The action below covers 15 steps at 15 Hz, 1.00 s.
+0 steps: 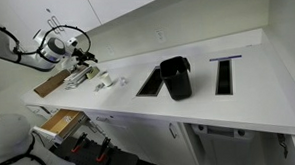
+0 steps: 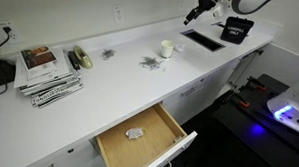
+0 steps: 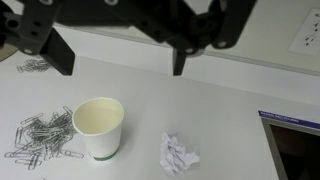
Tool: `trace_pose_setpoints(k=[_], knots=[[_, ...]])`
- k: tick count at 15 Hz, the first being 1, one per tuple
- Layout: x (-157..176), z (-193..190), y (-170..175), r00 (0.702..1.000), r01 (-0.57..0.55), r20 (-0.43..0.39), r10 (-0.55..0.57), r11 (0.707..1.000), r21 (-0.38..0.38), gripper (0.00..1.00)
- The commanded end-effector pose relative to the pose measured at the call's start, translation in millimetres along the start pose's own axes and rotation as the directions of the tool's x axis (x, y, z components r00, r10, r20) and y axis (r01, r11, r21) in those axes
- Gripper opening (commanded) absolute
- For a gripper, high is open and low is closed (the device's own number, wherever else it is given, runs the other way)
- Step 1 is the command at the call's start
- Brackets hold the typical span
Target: Close the open cabinet door on the far right
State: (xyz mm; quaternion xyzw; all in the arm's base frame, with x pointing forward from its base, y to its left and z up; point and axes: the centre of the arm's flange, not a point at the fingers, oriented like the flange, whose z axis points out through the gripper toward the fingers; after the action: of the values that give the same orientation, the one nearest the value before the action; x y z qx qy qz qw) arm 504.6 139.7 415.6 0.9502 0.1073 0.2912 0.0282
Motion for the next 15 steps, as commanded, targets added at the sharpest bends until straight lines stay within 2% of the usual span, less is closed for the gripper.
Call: trace_pose_setpoints(k=[1,4,6,9,12,15], knots=[[0,0,0,1.0,0.0,0.0,0.0,1.0,0.0,1.0],[-10,-7,18,0.999,-0.021,0.032,0.023,0.999,-0.041,1.0],[-23,-8,39,0.994,-0.072,0.076,0.075,0.996,-0.053,1.0],[-52,-10,77,0.972,-0.164,0.153,0.18,0.98,-0.113,1.0],[-90,-12,120,0.924,-0.275,0.208,0.321,0.935,-0.223,1.0],[-136,-18,164,0.86,-0.386,0.21,0.465,0.863,-0.327,1.0]])
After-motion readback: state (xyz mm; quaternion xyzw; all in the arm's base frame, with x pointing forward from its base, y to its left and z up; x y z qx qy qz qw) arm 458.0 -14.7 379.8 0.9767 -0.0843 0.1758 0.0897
